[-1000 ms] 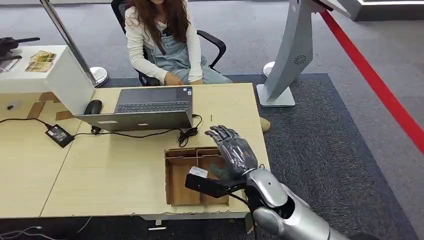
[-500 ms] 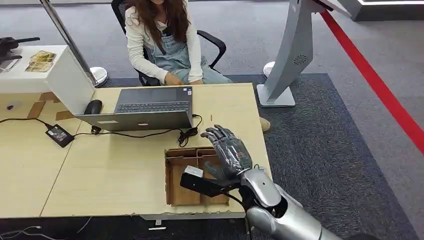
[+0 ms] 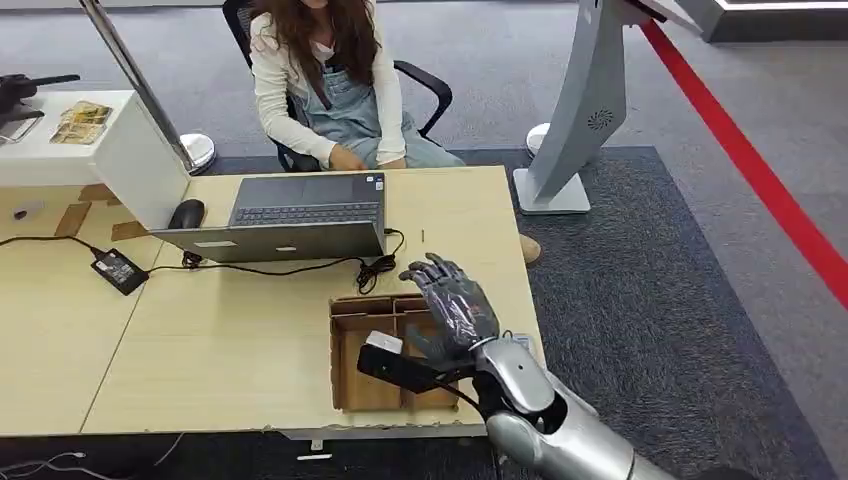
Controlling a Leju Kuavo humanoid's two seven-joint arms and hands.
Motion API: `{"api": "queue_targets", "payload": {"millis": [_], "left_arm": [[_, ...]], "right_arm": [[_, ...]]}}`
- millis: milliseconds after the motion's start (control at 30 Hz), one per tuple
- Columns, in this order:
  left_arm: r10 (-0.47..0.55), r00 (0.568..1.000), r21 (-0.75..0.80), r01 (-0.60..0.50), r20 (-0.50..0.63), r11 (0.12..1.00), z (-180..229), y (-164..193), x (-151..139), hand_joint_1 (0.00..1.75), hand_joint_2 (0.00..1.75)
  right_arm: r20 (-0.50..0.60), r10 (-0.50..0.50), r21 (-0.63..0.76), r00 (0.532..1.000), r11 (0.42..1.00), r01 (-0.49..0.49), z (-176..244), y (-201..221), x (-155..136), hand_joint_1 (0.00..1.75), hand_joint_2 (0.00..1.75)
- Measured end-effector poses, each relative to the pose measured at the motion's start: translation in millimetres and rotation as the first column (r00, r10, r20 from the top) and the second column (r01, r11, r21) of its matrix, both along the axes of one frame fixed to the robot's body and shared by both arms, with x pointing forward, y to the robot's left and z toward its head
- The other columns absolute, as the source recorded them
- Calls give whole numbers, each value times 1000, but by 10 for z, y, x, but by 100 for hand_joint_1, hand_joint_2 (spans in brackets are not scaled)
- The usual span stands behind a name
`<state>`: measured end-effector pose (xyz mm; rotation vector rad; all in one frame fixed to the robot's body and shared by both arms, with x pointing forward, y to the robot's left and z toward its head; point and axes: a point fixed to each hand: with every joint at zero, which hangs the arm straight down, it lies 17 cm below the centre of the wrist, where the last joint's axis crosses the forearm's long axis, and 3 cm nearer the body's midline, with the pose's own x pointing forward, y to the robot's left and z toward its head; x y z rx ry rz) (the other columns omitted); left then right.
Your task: Pass the card to the sensor for recognition and then transmit it.
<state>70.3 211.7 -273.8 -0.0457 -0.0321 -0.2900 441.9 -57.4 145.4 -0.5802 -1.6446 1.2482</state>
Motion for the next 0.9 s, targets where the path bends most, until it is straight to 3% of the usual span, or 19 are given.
{"api": "queue_targets", "payload": {"millis": [900], "left_arm": [[5, 1000, 2, -5, -4, 1000, -1, 7, -6, 0, 0]], "right_arm": [[-30, -33, 27, 999, 999, 34, -164, 2, 63, 54, 175]]}}
